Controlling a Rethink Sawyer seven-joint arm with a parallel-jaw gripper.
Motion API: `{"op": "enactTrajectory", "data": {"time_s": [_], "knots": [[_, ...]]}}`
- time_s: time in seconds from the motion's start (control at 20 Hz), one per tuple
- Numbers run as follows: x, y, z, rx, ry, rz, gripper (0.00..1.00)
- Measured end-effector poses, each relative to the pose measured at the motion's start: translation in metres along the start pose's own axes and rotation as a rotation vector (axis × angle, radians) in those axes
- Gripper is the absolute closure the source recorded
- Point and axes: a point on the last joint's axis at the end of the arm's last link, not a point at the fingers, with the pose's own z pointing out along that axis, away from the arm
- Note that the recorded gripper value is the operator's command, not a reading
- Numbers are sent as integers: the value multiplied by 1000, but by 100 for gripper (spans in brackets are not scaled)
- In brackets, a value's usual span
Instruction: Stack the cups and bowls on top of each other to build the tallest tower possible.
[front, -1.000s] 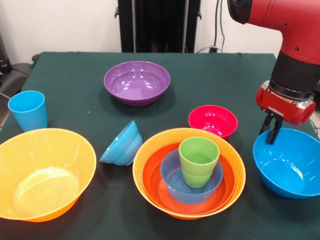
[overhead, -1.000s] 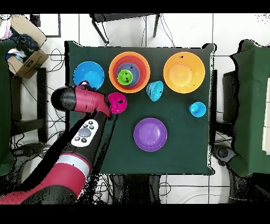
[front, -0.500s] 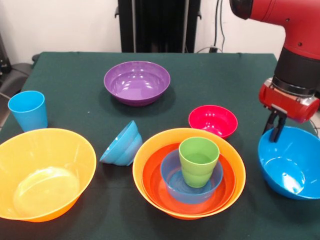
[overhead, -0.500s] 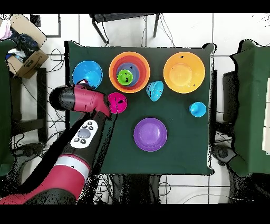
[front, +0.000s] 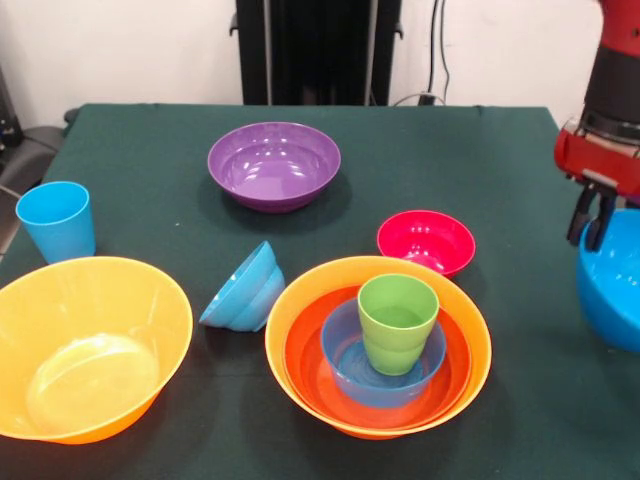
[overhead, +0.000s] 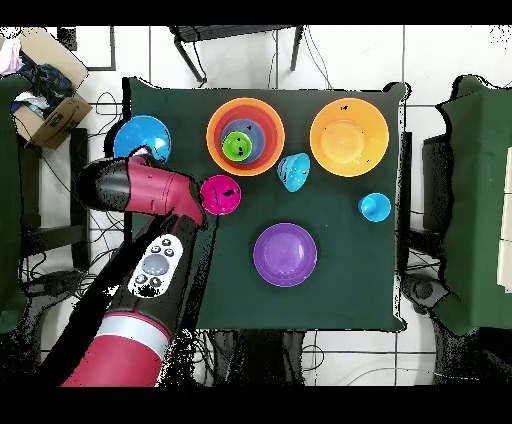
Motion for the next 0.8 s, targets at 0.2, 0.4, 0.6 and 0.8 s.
{"op": "enactTrajectory", "data": {"time_s": [0.2,0.4,0.6,0.8], "knots": [[-4,2,-20,-2,52,26,100],[-19,4,-44,-10,118,71,100],[-39,5,-67,-19,167,109,100],[-61,8,-89,-44,206,146,100]]}}
